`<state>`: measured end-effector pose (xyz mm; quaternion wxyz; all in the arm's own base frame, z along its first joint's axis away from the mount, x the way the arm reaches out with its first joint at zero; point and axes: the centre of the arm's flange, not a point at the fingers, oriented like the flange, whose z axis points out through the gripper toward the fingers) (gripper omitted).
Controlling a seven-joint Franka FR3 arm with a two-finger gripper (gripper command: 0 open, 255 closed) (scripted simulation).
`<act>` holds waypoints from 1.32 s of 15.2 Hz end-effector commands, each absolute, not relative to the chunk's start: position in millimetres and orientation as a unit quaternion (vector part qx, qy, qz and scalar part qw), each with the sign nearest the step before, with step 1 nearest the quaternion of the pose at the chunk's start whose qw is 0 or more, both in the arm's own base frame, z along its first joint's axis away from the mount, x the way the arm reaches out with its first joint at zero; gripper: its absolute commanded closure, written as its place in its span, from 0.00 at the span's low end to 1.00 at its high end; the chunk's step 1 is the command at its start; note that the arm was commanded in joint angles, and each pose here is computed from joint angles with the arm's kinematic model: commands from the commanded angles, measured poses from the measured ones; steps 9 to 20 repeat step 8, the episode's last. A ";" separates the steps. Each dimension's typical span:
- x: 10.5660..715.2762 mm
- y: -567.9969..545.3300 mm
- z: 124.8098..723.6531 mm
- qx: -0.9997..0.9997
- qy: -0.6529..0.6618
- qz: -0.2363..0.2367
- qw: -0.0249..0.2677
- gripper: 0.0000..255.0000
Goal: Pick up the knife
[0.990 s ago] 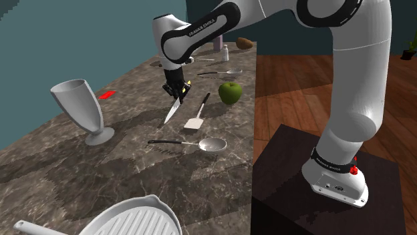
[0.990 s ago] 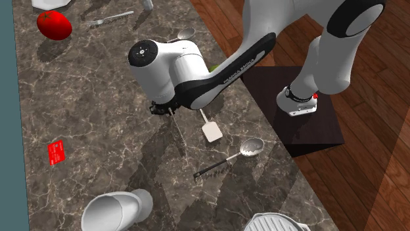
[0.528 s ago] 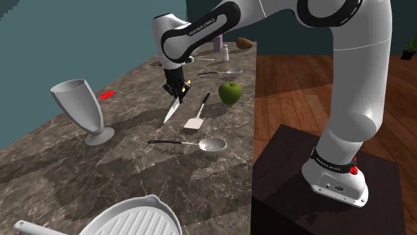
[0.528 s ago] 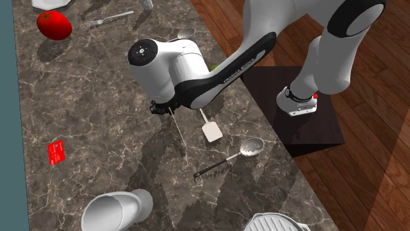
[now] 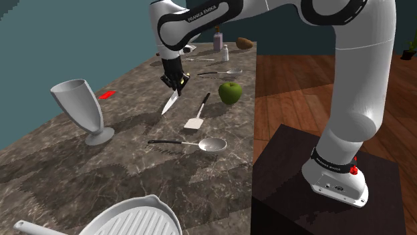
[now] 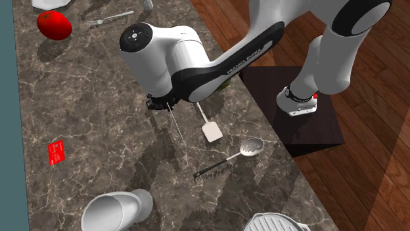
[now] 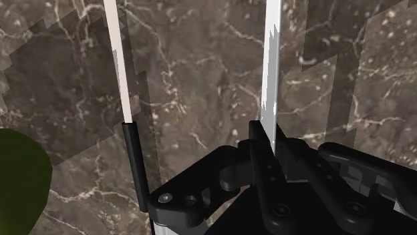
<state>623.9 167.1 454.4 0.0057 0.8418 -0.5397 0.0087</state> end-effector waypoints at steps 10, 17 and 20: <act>623.7 167.0 492.2 0.842 -0.540 0.009 0.006 1.00; 623.7 167.0 492.2 0.842 -0.540 0.009 0.006 1.00; 623.7 167.0 492.2 0.842 -0.540 0.009 0.006 1.00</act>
